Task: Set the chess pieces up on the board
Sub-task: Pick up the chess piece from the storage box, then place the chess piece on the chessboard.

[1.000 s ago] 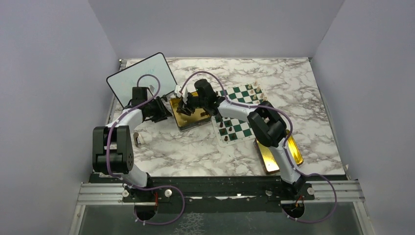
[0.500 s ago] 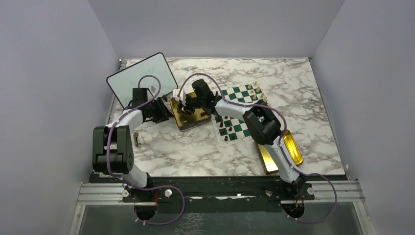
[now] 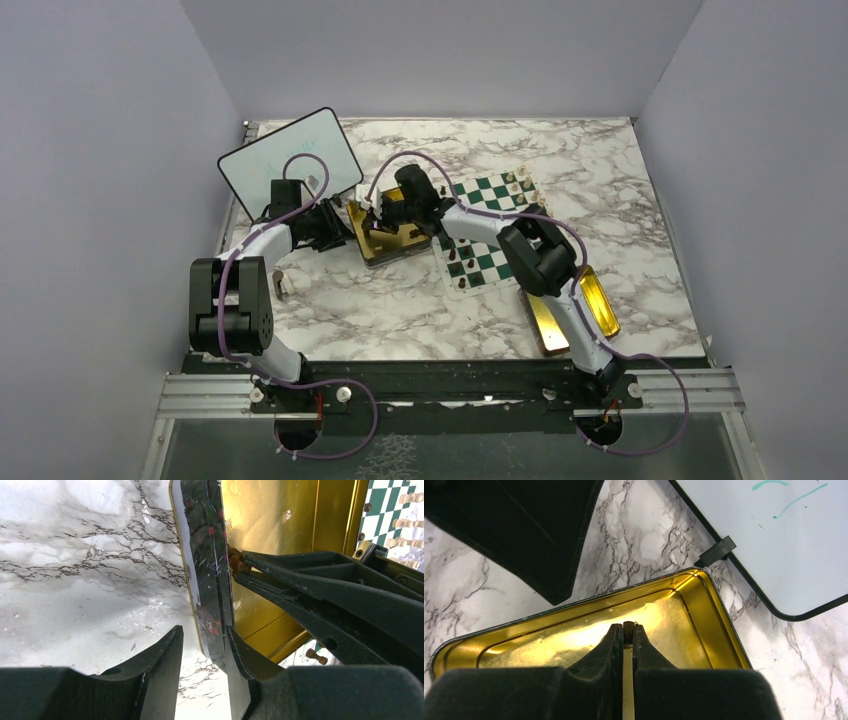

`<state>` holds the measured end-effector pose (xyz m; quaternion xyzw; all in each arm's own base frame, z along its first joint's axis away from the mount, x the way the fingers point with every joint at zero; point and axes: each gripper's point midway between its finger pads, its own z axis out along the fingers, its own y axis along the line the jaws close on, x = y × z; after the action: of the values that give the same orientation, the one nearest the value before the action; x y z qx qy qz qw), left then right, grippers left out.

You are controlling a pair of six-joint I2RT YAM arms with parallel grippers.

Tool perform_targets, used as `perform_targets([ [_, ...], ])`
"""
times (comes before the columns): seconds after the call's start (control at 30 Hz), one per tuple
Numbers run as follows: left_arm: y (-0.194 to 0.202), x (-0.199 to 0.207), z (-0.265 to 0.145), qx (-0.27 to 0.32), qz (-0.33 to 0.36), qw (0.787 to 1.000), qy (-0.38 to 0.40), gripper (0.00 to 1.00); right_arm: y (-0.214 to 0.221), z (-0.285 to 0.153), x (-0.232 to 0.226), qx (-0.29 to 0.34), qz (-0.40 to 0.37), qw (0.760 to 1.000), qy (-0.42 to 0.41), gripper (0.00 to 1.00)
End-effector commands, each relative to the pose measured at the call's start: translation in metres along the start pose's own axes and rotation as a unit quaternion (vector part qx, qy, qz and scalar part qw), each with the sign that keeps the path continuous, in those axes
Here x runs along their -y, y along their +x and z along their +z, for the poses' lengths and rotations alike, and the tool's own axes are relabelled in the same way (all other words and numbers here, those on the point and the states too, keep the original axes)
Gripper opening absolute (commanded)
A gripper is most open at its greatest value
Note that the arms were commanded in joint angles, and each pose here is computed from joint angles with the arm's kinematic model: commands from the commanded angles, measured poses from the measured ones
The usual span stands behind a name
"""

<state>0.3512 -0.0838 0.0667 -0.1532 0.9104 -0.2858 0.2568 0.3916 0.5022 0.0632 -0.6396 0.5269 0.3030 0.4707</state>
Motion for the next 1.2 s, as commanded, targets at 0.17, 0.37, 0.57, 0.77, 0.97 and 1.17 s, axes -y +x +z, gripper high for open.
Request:
perform_targets([
  [0.17,-0.005,0.009,-0.009,0.015,0.012,1.0,0.02,0.38,-0.072,-0.041,0.024,0.069,0.015,0.996,0.056,0.01],
  [0.37,-0.004,0.008,-0.006,0.011,0.014,1.0,0.022,0.38,-0.087,-0.079,0.044,0.086,0.049,0.986,0.132,0.01],
  [0.57,-0.004,0.009,-0.006,0.011,0.016,0.999,0.026,0.38,-0.061,-0.125,0.078,0.055,0.085,0.963,0.25,0.01],
  [0.77,-0.002,0.009,-0.006,0.01,0.017,0.999,0.027,0.38,-0.026,-0.16,0.095,0.035,0.133,0.934,0.331,0.0],
  [0.97,-0.003,0.01,-0.006,0.012,0.018,0.999,0.028,0.38,0.0,-0.167,0.092,0.013,0.149,0.924,0.353,0.0],
  [1.17,-0.003,0.01,-0.006,0.012,0.018,0.999,0.028,0.38,0.019,-0.17,0.092,-0.007,0.161,0.918,0.362,0.01],
])
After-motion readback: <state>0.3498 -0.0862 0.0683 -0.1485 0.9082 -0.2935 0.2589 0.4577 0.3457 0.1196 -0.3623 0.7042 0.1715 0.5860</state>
